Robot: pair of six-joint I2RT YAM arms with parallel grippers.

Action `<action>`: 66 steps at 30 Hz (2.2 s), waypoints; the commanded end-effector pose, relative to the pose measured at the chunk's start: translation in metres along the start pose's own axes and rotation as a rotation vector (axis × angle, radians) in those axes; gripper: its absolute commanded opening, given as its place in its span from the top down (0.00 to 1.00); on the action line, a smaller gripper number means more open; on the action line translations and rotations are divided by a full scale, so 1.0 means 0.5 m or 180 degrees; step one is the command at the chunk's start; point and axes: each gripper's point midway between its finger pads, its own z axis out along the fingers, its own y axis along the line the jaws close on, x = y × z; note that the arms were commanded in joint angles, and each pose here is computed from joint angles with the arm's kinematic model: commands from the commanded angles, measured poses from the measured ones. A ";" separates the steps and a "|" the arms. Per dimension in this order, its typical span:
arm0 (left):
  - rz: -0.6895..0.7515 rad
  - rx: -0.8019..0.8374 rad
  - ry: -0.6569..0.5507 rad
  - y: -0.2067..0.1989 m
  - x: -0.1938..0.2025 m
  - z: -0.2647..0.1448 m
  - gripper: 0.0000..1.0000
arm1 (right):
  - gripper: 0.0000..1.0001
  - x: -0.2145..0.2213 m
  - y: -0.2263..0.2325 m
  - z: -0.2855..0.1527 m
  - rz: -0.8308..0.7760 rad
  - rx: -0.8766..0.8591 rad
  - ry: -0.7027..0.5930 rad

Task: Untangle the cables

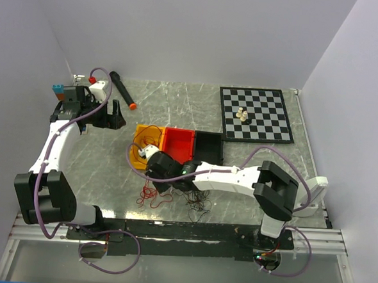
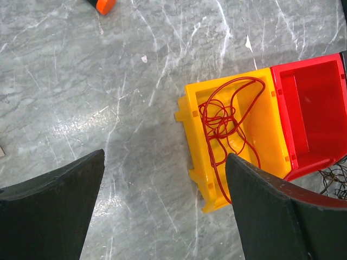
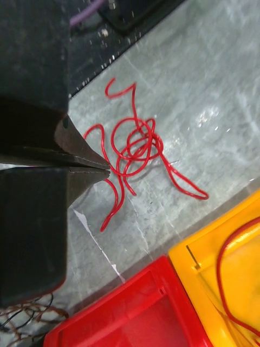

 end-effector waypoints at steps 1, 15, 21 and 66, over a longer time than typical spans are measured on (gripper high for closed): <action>0.0087 -0.0042 -0.0144 -0.001 -0.023 -0.013 0.03 | 1.00 -0.108 0.025 -0.072 0.0005 -0.0194 -0.0475; 0.0120 -0.0100 -0.0129 0.007 -0.013 -0.010 0.03 | 0.40 -0.047 0.079 0.037 0.0048 -0.0482 -0.0064; 0.0132 -0.0144 -0.0120 0.012 -0.006 -0.010 0.03 | 0.43 -0.035 0.079 0.073 0.0036 -0.0451 0.0079; 0.0061 -0.0367 -0.0159 0.046 -0.018 -0.008 0.03 | 0.28 -0.078 0.059 0.064 -0.0108 -0.0089 -0.0014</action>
